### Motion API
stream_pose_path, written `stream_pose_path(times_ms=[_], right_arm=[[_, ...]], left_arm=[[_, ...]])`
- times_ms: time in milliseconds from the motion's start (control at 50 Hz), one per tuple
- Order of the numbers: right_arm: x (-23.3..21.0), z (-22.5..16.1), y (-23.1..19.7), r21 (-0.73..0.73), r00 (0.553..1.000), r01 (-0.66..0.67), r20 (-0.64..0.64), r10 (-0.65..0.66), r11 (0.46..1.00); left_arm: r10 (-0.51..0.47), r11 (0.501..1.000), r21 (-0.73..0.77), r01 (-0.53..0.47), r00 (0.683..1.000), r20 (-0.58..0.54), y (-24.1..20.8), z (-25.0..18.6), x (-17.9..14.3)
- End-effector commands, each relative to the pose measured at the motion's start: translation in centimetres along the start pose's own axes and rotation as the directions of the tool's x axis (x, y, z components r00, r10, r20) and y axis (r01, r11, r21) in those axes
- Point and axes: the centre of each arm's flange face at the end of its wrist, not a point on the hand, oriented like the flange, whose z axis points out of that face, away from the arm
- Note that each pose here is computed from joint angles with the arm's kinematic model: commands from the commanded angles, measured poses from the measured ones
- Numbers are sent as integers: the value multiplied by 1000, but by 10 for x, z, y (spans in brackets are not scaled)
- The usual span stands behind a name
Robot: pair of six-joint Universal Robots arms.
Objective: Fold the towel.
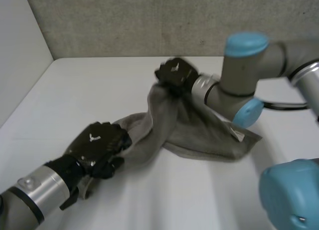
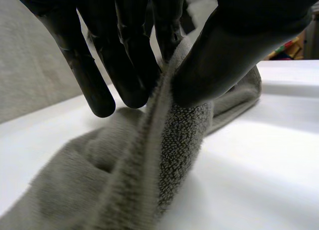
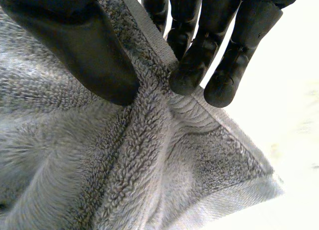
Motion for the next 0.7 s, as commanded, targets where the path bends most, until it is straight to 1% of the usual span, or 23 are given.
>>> stream_pose_path(times_ms=[20,40,60,100,120,140,220,260,280,300,320,380,420,460,480,540,580,600,620,640,660,680,700], right_arm=[[41,-38,-36,-73,990,-46,-133,36,996],[43,-48,-36,-121,990,-64,-130,48,991],[43,-48,-36,-122,990,-64,-130,48,991],[44,-70,-40,-194,990,-106,-108,86,975],[44,-70,-40,-194,990,-106,-108,86,975],[45,-79,-40,-224,989,-121,-110,99,967],[46,-97,-41,-251,987,-143,-110,118,957],[50,-118,-49,-251,985,-154,-118,128,956],[50,-118,-49,-251,985,-154,-118,128,956],[52,-128,-51,-258,984,-160,-119,133,953],[51,-137,-51,-267,985,-159,-112,133,950],[49,-145,-52,-278,989,-138,-94,116,951],[46,-159,-53,-296,995,-84,-69,66,951],[45,-163,-55,-297,997,-54,-61,37,953],[42,-164,-60,-287,999,-22,-51,8,958],[43,-163,-60,-286,999,-2,-52,-13,958],[49,-149,-52,-277,998,13,-52,-29,961],[49,-149,-52,-277,998,13,-52,-29,961],[55,-134,-44,-266,997,26,-62,-44,964],[62,-118,-41,-236,993,55,-90,-79,970],[62,-118,-41,-236,993,56,-91,-79,970],[70,-102,-45,-197,982,95,-141,-124,976],[79,-88,-56,-148,961,146,-213,-176,978]], left_arm=[[8,999,37,-9,999,49,-13,10,-19],[12,999,46,-15,998,53,-17,12,-22],[12,999,46,-15,998,54,-17,12,-22],[16,998,58,-20,998,64,-22,17,-27],[16,998,58,-20,998,64,-22,17,-28],[16,998,62,-21,997,75,-24,20,-33],[10,998,66,-17,994,109,-27,23,-46],[3,998,65,-12,991,133,-27,25,-54],[3,998,65,-12,991,133,-27,25,-54],[1,998,64,-10,990,139,-27,25,-56],[1,998,64,-10,990,139,-27,25,-56],[-2,998,64,-7,991,137,-27,25,-57],[4,997,70,-13,991,135,-29,26,-57],[12,996,83,-23,991,134,-33,27,-58],[16,995,94,-29,991,134,-38,31,-61],[18,995,95,-30,991,131,-40,38,-65],[32,993,113,-46,992,125,-50,59,-77],[32,992,113,-46,992,125,-50,59,-77],[39,990,128,-55,991,128,-57,71,-86],[52,986,153,-73,990,132,-67,84,-95],[53,986,153,-73,990,132,-67,84,-95],[69,978,184,-95,987,144,-79,97,-106],[69,978,184,-95,987,144,-79,97,-106]])
